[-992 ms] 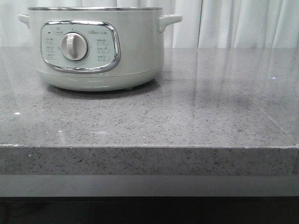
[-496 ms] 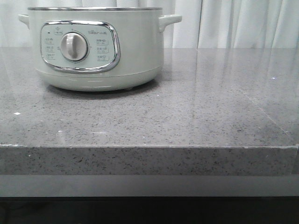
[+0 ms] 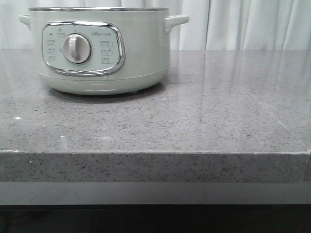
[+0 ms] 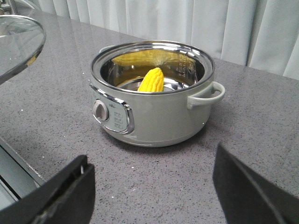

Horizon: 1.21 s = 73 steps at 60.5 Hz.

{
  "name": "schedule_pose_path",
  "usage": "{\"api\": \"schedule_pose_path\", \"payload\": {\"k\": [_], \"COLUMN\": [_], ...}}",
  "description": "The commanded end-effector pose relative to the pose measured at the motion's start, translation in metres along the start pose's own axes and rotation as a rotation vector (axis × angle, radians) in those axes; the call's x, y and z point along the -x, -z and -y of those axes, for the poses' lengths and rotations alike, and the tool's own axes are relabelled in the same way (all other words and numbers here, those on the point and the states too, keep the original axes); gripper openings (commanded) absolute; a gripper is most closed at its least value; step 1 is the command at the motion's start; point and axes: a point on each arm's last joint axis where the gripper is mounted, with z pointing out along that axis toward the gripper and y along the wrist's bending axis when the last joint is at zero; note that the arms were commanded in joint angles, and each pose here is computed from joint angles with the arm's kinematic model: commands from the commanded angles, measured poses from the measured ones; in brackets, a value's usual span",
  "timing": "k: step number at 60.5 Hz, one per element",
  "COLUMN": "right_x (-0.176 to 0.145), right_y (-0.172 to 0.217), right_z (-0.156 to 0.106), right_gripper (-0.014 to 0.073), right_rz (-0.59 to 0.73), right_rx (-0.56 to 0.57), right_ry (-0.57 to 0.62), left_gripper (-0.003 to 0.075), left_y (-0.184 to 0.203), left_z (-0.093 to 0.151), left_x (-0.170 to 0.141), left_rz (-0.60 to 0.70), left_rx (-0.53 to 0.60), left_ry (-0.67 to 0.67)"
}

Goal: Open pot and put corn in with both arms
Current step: 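Withdraw the open right gripper away from the pot, then lower the glass lid onto the pot with the left gripper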

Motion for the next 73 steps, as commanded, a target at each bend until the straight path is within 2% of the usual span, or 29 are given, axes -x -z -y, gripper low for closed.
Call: {"api": "schedule_pose_path", "payload": {"k": [1, 27, 40, 52, 73], "right_x": [0.015, 0.015, 0.015, 0.015, 0.015], "right_y": [0.004, 0.004, 0.004, 0.004, 0.004], "right_z": [0.001, 0.001, 0.001, 0.001, 0.001], "right_gripper": [0.0545, 0.0545, 0.0545, 0.0545, 0.0545], "right_rz": [0.107, 0.107, 0.107, 0.107, 0.107], "right_rx": [-0.010, -0.010, -0.010, -0.010, -0.010], "right_ry": [0.000, 0.000, 0.000, 0.000, 0.000], "left_gripper": [0.0207, 0.0207, 0.0207, 0.0207, 0.0207], "left_y": [0.009, 0.009, 0.000, -0.034, -0.129], "left_z": [0.000, 0.000, 0.000, -0.001, -0.003], "left_x": [0.024, 0.024, 0.036, 0.061, 0.101], "left_rz": [0.190, 0.192, 0.297, 0.295, 0.214], "left_rx": [0.001, 0.000, 0.000, -0.006, -0.004], "left_ry": [0.004, 0.005, 0.016, 0.033, 0.035]}}
